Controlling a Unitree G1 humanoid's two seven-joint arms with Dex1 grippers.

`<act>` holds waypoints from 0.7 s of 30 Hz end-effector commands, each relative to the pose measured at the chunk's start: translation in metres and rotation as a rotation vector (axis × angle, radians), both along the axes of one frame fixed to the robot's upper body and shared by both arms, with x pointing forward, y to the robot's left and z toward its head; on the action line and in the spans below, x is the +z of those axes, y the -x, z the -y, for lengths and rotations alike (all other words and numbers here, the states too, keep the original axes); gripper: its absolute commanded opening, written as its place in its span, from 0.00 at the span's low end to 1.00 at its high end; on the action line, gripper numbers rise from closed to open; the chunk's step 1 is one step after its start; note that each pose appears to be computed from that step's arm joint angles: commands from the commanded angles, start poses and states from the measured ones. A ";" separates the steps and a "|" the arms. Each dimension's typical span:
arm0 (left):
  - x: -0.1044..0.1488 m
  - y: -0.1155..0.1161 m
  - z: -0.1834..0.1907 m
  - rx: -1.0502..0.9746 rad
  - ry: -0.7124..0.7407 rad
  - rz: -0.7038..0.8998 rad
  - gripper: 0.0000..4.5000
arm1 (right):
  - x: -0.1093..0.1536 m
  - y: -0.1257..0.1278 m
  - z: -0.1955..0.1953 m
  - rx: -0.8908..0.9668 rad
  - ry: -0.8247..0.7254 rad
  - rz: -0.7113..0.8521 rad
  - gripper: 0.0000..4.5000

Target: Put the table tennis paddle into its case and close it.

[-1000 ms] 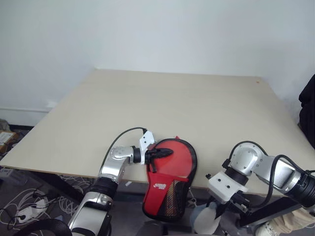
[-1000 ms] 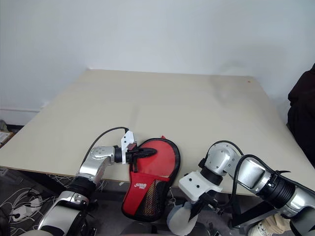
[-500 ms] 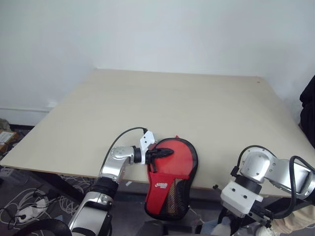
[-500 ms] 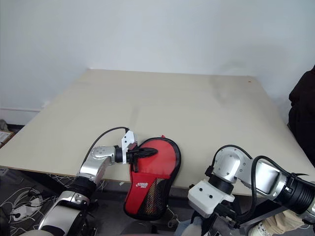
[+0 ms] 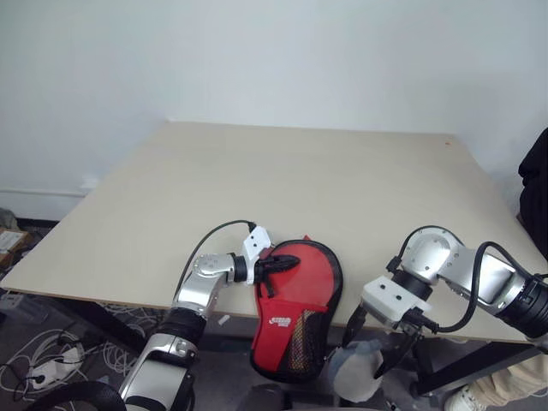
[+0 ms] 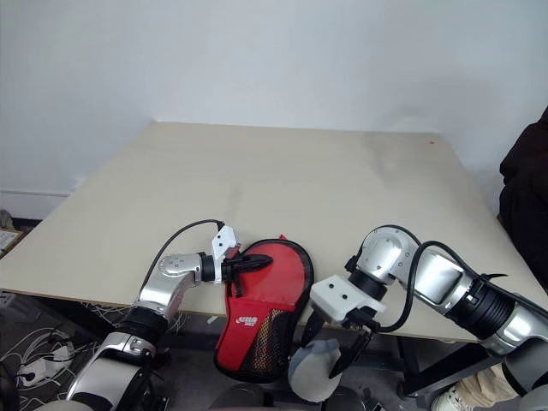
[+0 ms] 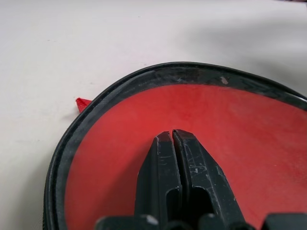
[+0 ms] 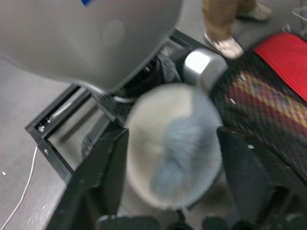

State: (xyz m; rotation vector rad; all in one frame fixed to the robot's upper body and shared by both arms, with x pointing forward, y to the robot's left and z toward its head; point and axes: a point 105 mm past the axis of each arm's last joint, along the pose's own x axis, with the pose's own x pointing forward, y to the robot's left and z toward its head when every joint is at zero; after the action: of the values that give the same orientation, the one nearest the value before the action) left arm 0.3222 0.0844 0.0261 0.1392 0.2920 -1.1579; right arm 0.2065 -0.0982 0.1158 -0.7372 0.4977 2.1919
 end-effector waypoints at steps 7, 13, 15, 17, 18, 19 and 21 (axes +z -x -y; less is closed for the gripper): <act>-0.015 0.010 -0.033 0.165 -0.062 -0.022 0.21 | 0.043 -0.093 -0.011 -0.333 -0.192 0.203 1.00; 0.026 0.011 -0.069 0.293 -0.029 0.092 0.56 | 0.043 -0.141 -0.007 -0.659 -0.300 0.260 1.00; 0.040 0.016 -0.084 0.356 -0.018 0.125 0.69 | 0.040 -0.153 -0.004 -0.770 -0.334 0.255 1.00; 0.050 0.022 -0.100 0.438 0.002 0.139 0.80 | 0.034 -0.161 -0.004 -0.864 -0.360 0.258 1.00; 0.055 0.025 -0.109 0.490 0.013 0.151 0.87 | 0.032 -0.164 -0.006 -0.904 -0.378 0.253 1.00; 0.060 0.028 -0.117 0.537 0.026 0.159 0.92 | 0.030 -0.166 -0.009 -0.937 -0.396 0.246 1.00; 0.066 0.034 -0.131 0.628 0.033 0.186 1.00 | 0.026 -0.168 -0.017 -0.983 -0.419 0.231 1.00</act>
State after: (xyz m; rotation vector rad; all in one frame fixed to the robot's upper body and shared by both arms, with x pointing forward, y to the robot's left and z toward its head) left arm 0.2865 0.2070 0.0676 0.1037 0.2224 -0.5859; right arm 0.3683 -0.0819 0.1277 -0.3815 0.2476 1.2629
